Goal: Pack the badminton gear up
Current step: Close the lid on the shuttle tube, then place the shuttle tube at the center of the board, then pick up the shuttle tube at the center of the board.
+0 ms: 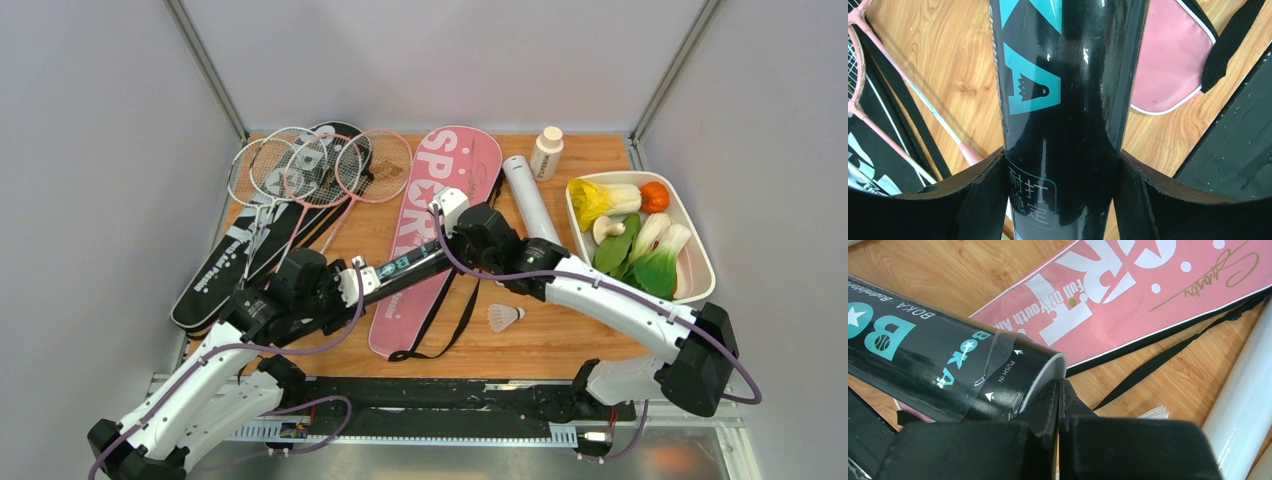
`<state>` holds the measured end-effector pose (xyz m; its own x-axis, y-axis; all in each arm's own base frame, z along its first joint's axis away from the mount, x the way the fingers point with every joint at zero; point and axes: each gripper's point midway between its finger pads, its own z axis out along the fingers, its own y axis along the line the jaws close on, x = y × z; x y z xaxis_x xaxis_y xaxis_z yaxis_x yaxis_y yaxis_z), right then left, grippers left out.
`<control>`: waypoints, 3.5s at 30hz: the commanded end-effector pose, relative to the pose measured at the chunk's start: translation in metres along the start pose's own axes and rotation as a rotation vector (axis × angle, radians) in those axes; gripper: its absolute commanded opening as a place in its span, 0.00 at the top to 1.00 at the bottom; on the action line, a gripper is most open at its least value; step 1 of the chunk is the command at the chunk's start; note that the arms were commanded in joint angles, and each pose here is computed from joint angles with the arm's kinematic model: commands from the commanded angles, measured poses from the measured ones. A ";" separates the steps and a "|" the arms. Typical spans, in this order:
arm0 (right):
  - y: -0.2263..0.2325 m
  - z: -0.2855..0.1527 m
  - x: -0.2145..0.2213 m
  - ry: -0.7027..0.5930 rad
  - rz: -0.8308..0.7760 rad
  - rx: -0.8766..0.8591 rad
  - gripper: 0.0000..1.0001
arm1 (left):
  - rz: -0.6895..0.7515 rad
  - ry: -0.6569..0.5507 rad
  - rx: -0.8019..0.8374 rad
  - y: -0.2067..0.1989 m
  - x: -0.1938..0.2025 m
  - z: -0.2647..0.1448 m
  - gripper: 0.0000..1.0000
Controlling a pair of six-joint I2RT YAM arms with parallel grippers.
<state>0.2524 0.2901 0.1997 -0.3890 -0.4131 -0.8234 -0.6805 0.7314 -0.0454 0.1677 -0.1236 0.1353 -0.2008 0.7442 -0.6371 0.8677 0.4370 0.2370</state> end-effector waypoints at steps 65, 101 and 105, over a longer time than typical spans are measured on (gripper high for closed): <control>-0.081 -0.082 0.039 -0.233 0.648 0.332 0.10 | -0.809 0.147 -0.551 0.119 0.007 0.100 0.28; -0.296 0.083 0.128 0.477 0.122 0.633 0.08 | -0.594 -0.521 -0.514 0.100 -0.069 -0.036 0.13; -0.299 0.089 0.136 0.503 0.125 0.617 0.14 | -0.598 -0.514 -0.544 0.103 -0.066 -0.039 0.13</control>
<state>0.4488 0.0649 0.0508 -0.7775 -0.3709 -0.5080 -0.1804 0.9052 -0.3847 0.2467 -0.1142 0.2105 -0.2771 0.0727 -0.9581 0.3590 0.9327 -0.0330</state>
